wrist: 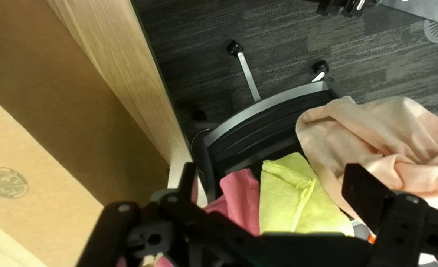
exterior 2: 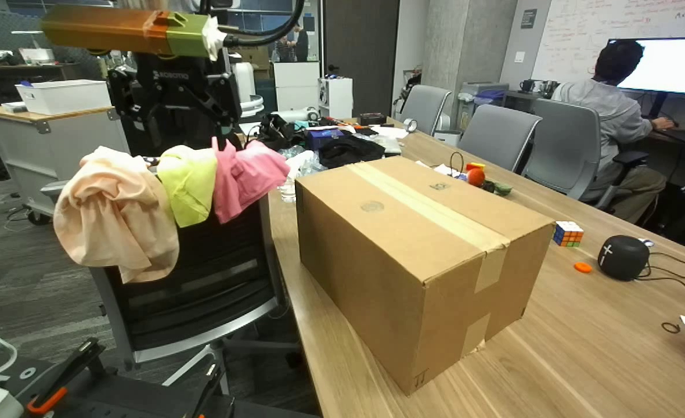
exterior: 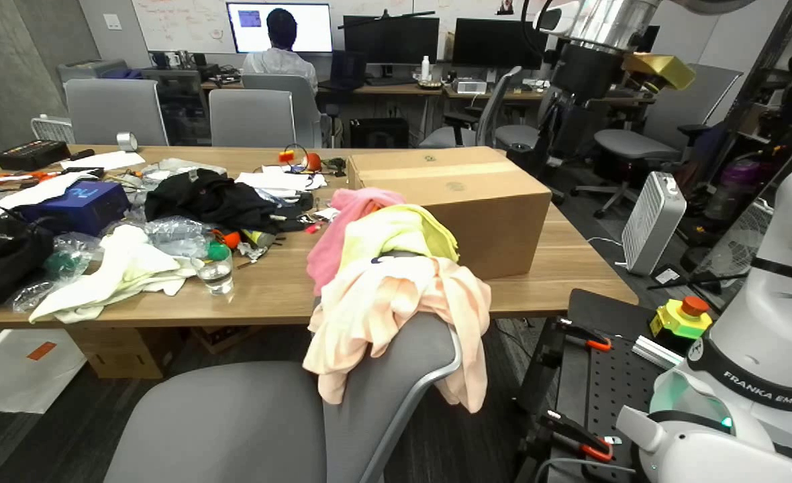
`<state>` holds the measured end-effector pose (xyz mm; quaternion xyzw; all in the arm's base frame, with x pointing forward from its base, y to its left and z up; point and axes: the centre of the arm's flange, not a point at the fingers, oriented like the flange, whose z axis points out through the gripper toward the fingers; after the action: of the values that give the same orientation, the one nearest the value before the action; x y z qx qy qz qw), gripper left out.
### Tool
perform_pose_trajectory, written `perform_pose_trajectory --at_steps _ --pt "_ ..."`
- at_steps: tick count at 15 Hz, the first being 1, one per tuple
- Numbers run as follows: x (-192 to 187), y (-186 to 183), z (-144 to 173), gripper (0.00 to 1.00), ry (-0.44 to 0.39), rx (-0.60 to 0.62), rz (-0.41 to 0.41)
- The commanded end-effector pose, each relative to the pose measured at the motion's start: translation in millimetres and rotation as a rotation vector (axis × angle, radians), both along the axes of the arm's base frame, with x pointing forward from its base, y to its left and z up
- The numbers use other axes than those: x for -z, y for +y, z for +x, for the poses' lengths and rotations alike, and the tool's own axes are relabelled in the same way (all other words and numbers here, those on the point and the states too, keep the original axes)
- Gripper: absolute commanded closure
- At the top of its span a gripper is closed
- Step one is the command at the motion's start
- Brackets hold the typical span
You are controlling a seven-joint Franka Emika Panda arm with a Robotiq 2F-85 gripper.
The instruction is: Move the shirts and towel to the top of the box
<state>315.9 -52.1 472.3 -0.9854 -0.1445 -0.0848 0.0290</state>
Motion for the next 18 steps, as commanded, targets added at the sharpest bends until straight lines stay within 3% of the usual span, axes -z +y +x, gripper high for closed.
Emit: perform_pose_trajectory --at_steps 1,10,18 --pt "7 41 5 0.00 -0.020 -0.090 -0.040" --pt "16 133 10 0.00 -0.106 -0.247 -0.046" --pt "32 184 1 0.00 -0.112 -0.278 0.039"
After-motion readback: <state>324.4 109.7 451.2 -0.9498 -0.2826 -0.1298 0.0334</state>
